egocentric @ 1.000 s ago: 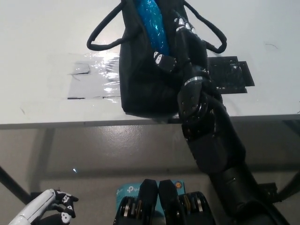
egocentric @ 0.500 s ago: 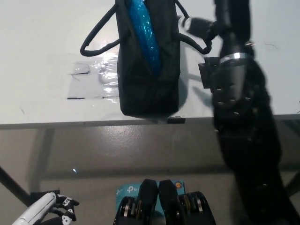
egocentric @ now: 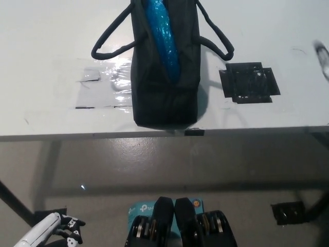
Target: The robot uses its right hand to pick up a stack of plates kept in the middle of the desk and put it inside a bag kept next to it
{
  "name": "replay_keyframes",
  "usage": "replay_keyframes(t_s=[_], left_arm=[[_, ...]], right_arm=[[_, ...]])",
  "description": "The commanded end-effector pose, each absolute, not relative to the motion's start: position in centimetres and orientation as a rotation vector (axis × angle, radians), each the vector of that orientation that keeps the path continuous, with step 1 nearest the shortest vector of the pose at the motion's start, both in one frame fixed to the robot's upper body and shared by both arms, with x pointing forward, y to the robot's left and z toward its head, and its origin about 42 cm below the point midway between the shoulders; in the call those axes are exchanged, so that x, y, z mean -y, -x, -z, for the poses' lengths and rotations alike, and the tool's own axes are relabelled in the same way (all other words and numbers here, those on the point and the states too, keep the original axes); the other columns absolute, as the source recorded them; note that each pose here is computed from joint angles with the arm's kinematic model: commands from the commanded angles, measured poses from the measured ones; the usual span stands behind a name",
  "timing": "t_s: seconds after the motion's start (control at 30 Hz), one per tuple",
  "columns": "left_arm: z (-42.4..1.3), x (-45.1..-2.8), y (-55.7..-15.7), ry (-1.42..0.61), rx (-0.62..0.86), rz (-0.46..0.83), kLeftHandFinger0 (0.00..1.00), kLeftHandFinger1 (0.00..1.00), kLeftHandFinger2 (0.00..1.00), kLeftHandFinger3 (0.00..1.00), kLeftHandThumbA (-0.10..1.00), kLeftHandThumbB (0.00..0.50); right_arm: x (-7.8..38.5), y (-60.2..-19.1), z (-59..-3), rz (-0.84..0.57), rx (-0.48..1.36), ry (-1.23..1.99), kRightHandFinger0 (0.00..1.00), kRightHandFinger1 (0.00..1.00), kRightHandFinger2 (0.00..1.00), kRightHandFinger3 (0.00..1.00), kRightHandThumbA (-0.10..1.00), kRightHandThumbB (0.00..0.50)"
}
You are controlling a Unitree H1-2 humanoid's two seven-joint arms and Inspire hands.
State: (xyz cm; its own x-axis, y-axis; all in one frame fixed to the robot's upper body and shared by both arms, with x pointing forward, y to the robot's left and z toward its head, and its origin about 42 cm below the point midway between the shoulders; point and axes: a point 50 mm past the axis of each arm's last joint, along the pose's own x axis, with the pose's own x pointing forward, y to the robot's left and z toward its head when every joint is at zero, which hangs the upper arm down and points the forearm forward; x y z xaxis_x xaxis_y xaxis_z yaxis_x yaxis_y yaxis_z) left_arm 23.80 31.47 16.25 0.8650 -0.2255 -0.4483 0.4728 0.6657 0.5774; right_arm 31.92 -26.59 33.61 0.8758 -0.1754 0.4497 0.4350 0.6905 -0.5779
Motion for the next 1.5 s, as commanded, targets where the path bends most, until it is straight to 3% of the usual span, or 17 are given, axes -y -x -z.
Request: replay_keyframes(t_s=[0.0,0.13,0.27,0.4,0.47,0.5,0.53,0.77,0.97,1.1,1.33,1.37,1.47], left_arm=[[-17.2,-32.4,-23.4,-0.767,-0.336,0.346,0.77,0.77,0.77,0.75,-0.1,0.0],[-17.0,-32.5,-23.3,-0.765,-0.344,0.336,0.76,0.76,0.76,0.75,-0.1,0.0],[-16.9,-32.6,-23.1,-0.747,-0.353,0.333,0.78,0.78,0.78,0.77,-0.1,0.0],[-17.0,-32.4,-23.3,-0.756,-0.342,0.33,0.77,0.77,0.77,0.76,-0.1,0.0],[-17.0,-32.4,-23.4,-0.756,-0.341,0.329,0.76,0.76,0.76,0.74,-0.1,0.0],[-17.2,-32.4,-23.6,-0.756,-0.336,0.329,0.76,0.76,0.76,0.74,-0.1,0.0],[-17.2,-32.3,-23.6,-0.761,-0.334,0.334,0.77,0.76,0.76,0.74,-0.1,0.0],[-17.5,-32.2,-23.8,-0.759,-0.326,0.349,0.76,0.76,0.75,0.74,-0.1,0.0],[-17.2,-32.1,-23.6,-0.75,-0.335,0.359,0.75,0.76,0.76,0.74,-0.1,0.0],[-17.2,-32.1,-23.3,-0.756,-0.337,0.37,0.76,0.77,0.78,0.74,-0.1,0.0],[-17.1,-32.4,-23.4,-0.752,-0.35,0.359,0.76,0.78,0.8,0.78,-0.1,0.0],[-16.8,-32.4,-23.1,-0.741,-0.371,0.363,0.8,0.81,0.83,0.82,-0.1,0.0],[-16.6,-32.4,-23.2,-0.786,-0.405,0.391,0.77,0.8,0.85,0.88,-0.1,0.009]], right_arm=[[31.3,-26.4,-21.9,0.188,0.256,0.515,1.0,1.0,1.0,1.0,0.54,0.27],[31.7,-24.5,-15.0,0.22,0.173,0.524,1.0,1.0,1.0,1.0,0.5,0.291],[32.2,-24.0,-12.1,0.215,0.147,0.512,1.0,1.0,1.0,1.0,0.44,0.281],[32.8,-24.3,-10.0,0.233,0.097,0.485,1.0,1.0,1.0,1.0,0.4,0.314],[32.9,-24.7,-9.7,0.231,0.088,0.471,0.95,1.0,1.0,1.0,0.41,0.32],[33.0,-25.0,-9.4,0.235,0.075,0.455,0.88,1.0,1.0,1.0,0.44,0.354],[33.1,-25.2,-9.1,0.241,0.052,0.455,0.81,1.0,1.0,1.0,0.46,0.351],[33.2,-25.5,-8.6,0.206,0.027,0.477,0.62,0.88,1.0,1.0,0.37,0.346],[33.5,-25.3,-9.2,0.18,0.027,0.49,0.65,0.81,0.97,1.0,0.31,0.313],[33.7,-25.0,-9.4,0.183,0.021,0.491,0.61,0.74,0.91,1.0,0.3,0.305],[33.5,-25.4,-9.8,0.173,0.005,0.501,0.65,0.76,0.91,1.0,0.33,0.309],[33.5,-25.3,-9.7,0.169,0.006,0.511,0.65,0.77,0.9,1.0,0.32,0.306],[33.6,-25.3,-9.6,0.168,0.008,0.52,0.64,0.77,0.88,1.0,0.29,0.299]])
